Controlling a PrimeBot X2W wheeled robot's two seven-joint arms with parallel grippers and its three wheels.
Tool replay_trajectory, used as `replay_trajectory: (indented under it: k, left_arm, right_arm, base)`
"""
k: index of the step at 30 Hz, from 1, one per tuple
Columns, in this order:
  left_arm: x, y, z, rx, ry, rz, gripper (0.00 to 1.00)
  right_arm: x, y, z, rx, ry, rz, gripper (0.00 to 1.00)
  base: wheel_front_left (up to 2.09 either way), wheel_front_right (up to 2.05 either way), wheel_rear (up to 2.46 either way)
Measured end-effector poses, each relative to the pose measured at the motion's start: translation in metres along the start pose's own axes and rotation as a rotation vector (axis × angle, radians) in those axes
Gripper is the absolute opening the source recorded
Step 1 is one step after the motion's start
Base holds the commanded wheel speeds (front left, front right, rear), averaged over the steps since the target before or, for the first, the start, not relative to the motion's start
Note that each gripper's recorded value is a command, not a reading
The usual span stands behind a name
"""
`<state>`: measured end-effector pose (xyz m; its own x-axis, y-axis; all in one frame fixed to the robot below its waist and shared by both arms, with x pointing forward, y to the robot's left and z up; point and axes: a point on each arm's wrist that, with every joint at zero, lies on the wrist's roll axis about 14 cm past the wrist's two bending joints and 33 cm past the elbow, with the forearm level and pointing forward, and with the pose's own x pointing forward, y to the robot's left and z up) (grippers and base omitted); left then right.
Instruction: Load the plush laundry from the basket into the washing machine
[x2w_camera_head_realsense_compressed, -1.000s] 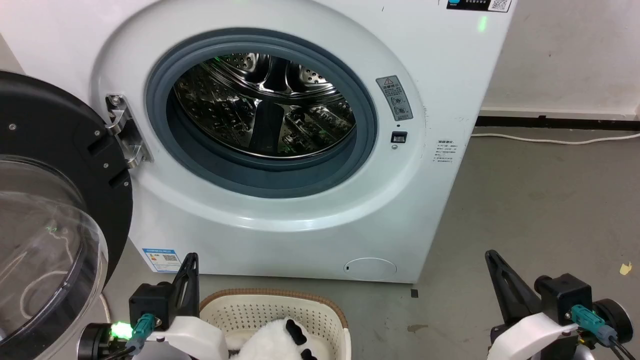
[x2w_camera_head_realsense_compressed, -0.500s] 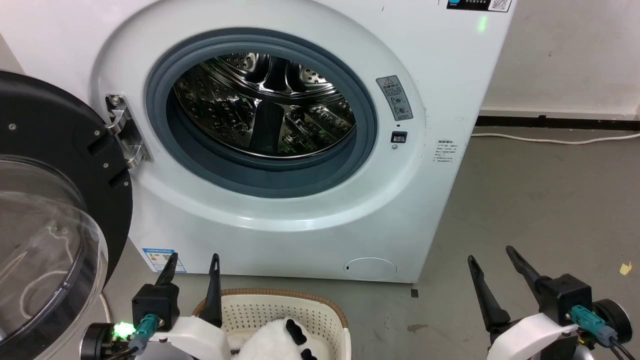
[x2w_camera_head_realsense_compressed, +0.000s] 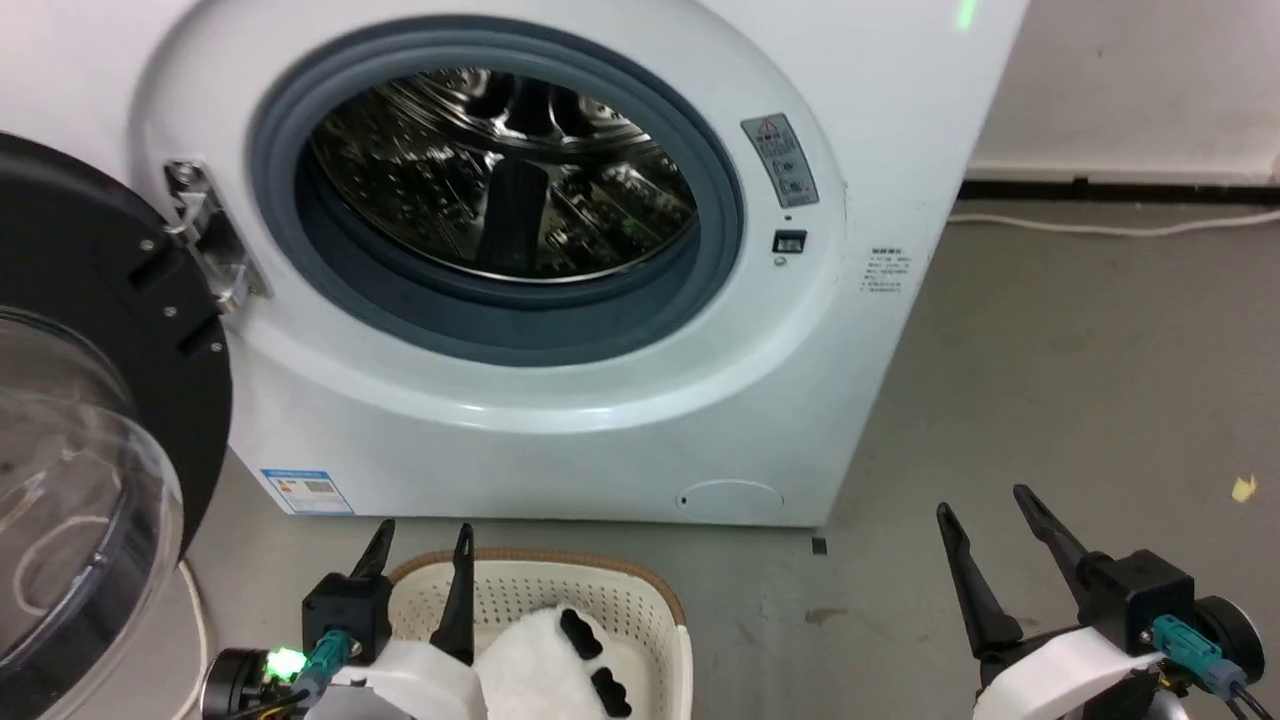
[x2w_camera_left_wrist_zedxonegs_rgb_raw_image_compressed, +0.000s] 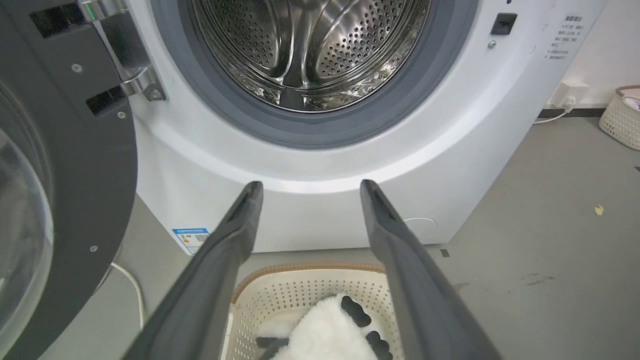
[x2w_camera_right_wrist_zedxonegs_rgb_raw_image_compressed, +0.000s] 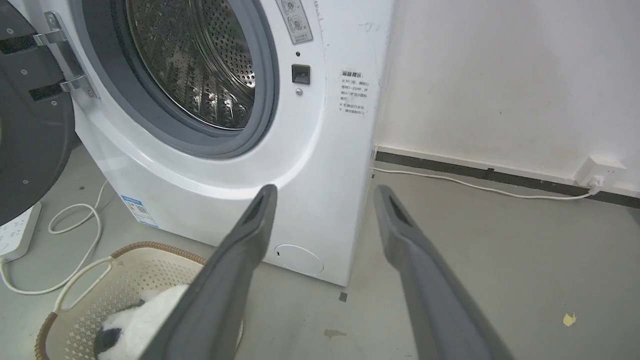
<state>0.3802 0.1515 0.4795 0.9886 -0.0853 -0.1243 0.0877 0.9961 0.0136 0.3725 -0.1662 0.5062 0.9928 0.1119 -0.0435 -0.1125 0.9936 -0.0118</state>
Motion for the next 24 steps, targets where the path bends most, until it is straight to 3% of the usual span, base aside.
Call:
replay_trajectory:
  k: [13, 24]
  left_arm:
    - [0.030, -0.020, -0.065, -0.015, 0.222, -0.094, 1.00]
    - [0.049, -0.019, -0.115, -0.016, 0.387, -0.127, 1.00]
  right_arm:
    - [0.005, -0.014, -0.018, 0.046, 0.034, -0.044, 1.00]
    - [0.010, -0.026, -0.029, 0.075, 0.052, -0.080, 1.00]
  base:
    - [0.00, 0.00, 0.00]
    - [0.00, 0.00, 0.00]
